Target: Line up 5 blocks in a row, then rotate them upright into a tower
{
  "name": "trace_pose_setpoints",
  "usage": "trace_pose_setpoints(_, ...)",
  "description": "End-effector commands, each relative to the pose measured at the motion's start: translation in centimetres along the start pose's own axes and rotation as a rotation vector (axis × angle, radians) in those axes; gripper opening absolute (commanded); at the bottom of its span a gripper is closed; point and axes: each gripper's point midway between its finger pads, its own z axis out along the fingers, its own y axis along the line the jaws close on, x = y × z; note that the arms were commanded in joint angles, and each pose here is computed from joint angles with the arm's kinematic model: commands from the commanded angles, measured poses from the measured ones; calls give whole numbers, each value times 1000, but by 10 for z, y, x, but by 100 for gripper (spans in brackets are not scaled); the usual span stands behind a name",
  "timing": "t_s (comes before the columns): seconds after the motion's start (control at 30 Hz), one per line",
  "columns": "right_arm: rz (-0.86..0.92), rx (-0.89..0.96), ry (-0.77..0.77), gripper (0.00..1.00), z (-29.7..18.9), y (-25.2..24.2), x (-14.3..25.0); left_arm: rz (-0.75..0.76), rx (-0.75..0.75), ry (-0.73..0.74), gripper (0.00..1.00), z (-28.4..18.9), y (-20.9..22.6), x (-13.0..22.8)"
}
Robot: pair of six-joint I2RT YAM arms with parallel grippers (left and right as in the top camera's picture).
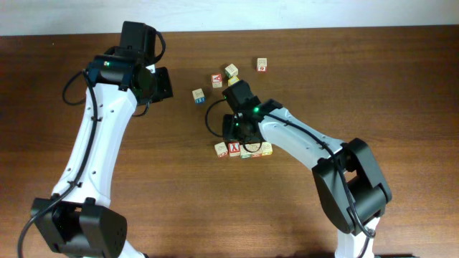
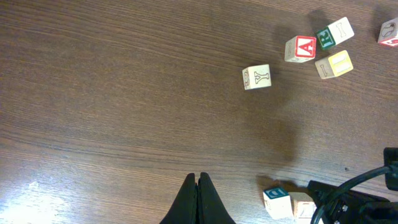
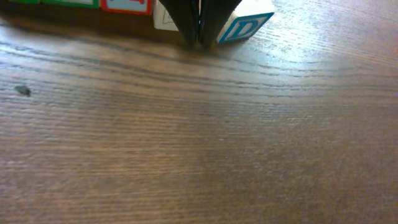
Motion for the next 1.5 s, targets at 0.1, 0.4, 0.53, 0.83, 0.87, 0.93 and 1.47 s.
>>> trace_pose_setpoints(0.1, 45, 29, 11, 4, 10, -1, 3, -14, -6, -26, 0, -10, 2, -4)
trace_pose_setpoints(0.4, 57, 25, 22, 5, 14, -2, 5, -14, -5, -27, 0, -10, 1, -5)
trace_pose_setpoints(0.53, 59, 17, 45, 4, 13, -1, 9, -13, -8, -21, 0, -10, 2, -3)
trace_pose_setpoints(0.83, 60, 13, 65, 4, 13, 0, 14, -13, -8, -20, 0, -10, 2, -3)
trace_pose_setpoints(0.87, 60, 11, 69, 4, 13, 0, 15, -14, -8, -20, 0, -10, 2, -3)
trace_pose_setpoints(0.93, 60, 8, 71, 4, 13, 0, 15, -14, -8, -20, 0, -10, 2, -3)
trace_pose_setpoints(1.47, 50, -6, 51, 8, 13, 3, 10, -14, -8, -20, 0, -10, 2, -3)
